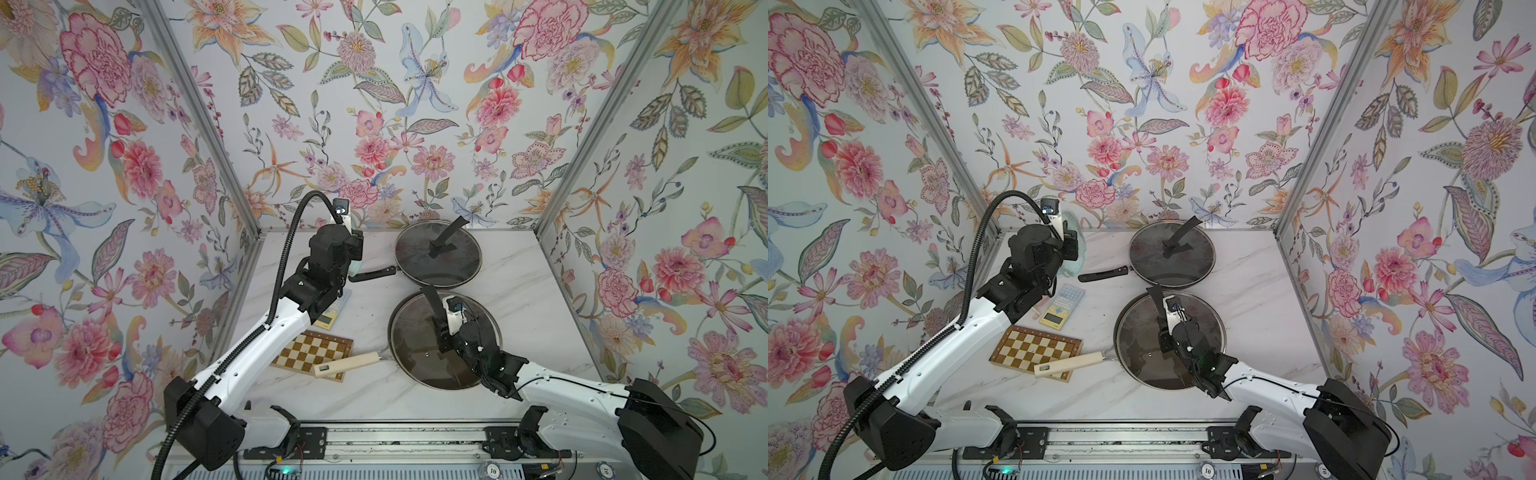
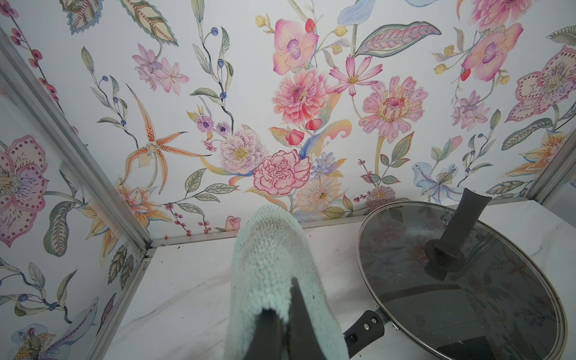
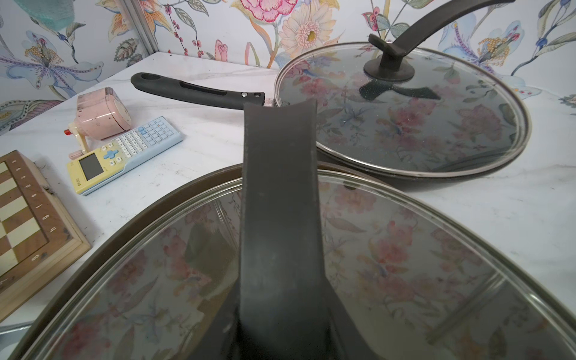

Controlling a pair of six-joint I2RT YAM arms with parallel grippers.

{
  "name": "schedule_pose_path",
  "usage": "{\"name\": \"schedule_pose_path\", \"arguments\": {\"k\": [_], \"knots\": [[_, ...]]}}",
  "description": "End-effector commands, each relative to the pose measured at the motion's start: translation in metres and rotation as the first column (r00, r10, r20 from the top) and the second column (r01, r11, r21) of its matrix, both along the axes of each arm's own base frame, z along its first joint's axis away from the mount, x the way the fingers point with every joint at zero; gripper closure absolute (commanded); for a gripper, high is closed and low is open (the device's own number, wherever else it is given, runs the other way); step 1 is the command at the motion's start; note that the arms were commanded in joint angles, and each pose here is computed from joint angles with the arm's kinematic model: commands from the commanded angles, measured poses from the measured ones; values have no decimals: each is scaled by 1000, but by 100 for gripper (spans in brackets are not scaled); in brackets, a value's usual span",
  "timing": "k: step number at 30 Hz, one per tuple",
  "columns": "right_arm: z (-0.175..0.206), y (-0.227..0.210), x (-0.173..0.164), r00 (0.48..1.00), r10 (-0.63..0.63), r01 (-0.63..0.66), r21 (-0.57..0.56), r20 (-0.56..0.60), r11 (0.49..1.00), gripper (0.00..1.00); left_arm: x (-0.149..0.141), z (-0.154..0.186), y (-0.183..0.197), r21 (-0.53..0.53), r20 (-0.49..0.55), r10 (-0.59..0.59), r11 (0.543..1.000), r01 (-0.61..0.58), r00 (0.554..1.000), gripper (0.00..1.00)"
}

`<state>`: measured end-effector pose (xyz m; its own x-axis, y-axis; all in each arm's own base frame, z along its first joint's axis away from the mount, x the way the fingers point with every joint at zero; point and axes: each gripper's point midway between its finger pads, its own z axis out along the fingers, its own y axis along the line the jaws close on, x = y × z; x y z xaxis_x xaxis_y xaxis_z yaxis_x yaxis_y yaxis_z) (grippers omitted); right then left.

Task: Wipe the pot lid with a cloth
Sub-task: Place the pot lid on the cooking pot.

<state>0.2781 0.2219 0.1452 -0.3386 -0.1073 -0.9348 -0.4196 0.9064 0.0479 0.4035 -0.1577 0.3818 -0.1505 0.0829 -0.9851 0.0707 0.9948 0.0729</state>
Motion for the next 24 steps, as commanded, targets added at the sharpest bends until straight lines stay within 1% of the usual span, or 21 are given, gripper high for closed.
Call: {"name": "schedule_pose_path", "arguments": {"k": [1, 8, 15, 20, 24], "knots": [[45, 12, 9, 992, -2, -15, 135, 127, 991, 100, -4, 8, 5, -28, 15, 1, 1000, -1, 1000, 100], [55, 12, 10, 986, -14, -14, 161, 167, 987, 100, -2, 8, 4, -27, 13, -2, 1000, 2, 1000, 100], [57, 20, 9, 985, 18, -48, 176, 169, 983, 100, -3, 7, 3, -32, 11, -5, 999, 5, 1000, 100], [63, 21, 12, 982, 9, -41, 167, 191, 985, 100, -3, 7, 2, -36, 10, -8, 999, 9, 1000, 100], [61, 18, 12, 982, 0, -36, 188, 190, 982, 100, -3, 7, 3, -35, 10, -7, 999, 8, 1000, 100]]}}
